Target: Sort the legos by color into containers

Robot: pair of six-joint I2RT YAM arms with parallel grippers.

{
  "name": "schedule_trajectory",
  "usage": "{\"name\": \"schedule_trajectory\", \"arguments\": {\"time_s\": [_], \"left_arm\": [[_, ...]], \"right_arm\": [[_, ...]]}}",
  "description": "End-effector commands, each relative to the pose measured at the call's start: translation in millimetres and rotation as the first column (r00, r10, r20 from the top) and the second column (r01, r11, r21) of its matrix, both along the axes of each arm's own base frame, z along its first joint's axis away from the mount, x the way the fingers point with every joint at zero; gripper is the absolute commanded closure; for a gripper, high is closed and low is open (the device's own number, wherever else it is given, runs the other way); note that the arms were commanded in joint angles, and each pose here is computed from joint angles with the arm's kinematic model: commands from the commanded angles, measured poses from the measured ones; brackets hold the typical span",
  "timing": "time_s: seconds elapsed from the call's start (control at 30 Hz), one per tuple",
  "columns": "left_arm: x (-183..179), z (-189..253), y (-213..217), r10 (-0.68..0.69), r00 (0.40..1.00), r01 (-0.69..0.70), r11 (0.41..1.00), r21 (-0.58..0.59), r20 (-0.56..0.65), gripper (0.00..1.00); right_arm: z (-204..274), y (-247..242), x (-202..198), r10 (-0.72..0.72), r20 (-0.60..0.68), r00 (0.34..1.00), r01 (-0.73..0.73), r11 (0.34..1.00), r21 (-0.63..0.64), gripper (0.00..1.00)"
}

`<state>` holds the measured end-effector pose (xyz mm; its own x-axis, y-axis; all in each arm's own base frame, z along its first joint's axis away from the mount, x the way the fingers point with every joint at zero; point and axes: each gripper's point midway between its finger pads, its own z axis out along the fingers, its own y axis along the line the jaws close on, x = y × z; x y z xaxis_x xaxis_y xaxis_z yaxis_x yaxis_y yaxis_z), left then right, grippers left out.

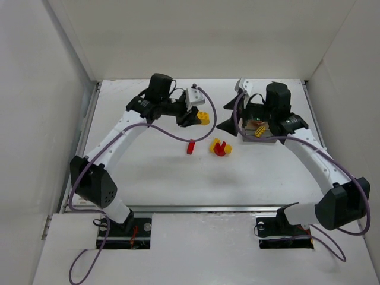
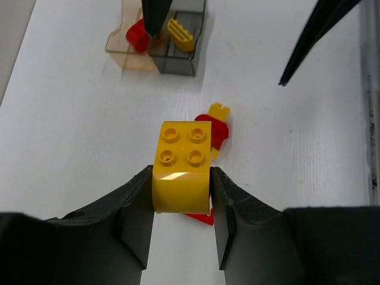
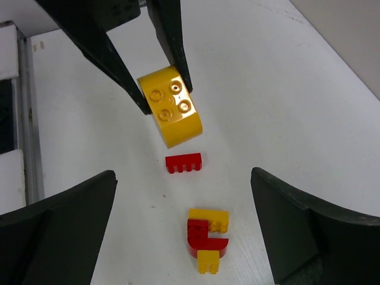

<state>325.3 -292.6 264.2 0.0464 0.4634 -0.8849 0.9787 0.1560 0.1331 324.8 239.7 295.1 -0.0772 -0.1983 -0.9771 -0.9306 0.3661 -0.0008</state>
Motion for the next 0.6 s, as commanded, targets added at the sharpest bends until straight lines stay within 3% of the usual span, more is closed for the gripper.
{"name": "schedule_trajectory", "arguments": {"time_s": [0.0, 0.3, 0.47, 0.5, 0.57], "left_arm": [[-39.6, 46.5, -13.3, -0.283, 0.958, 0.284, 0.937, -0.202, 0.034, 0.93], [-47.2, 57.6, -15.4, -0.298, 0.954, 0.297, 0.930, -0.217, 0.032, 0.93], [-48.9, 60.9, -14.6, -0.298, 0.954, 0.299, 0.929, -0.219, 0.041, 0.93], [-49.9, 59.8, -14.0, -0.298, 0.954, 0.298, 0.930, -0.218, 0.032, 0.93], [-51.8, 60.8, -14.4, -0.307, 0.951, 0.306, 0.925, -0.224, 0.031, 0.93]], "right_arm": [[24.1, 10.1, -19.0, 0.111, 0.125, 0.986, -0.112, 0.994, 0.005, 0.00], [35.4, 35.2, -19.7, 0.098, 0.171, 0.980, -0.095, 0.995, -0.028, 0.09], [37.0, 45.1, -16.5, 0.116, 0.170, 0.979, -0.113, 0.993, -0.028, 0.20], [33.0, 46.1, -14.4, 0.117, 0.160, 0.980, -0.114, 0.993, -0.032, 0.28], [38.3, 46.3, -13.9, 0.116, 0.171, 0.978, -0.113, 0.993, -0.028, 0.35]]}}
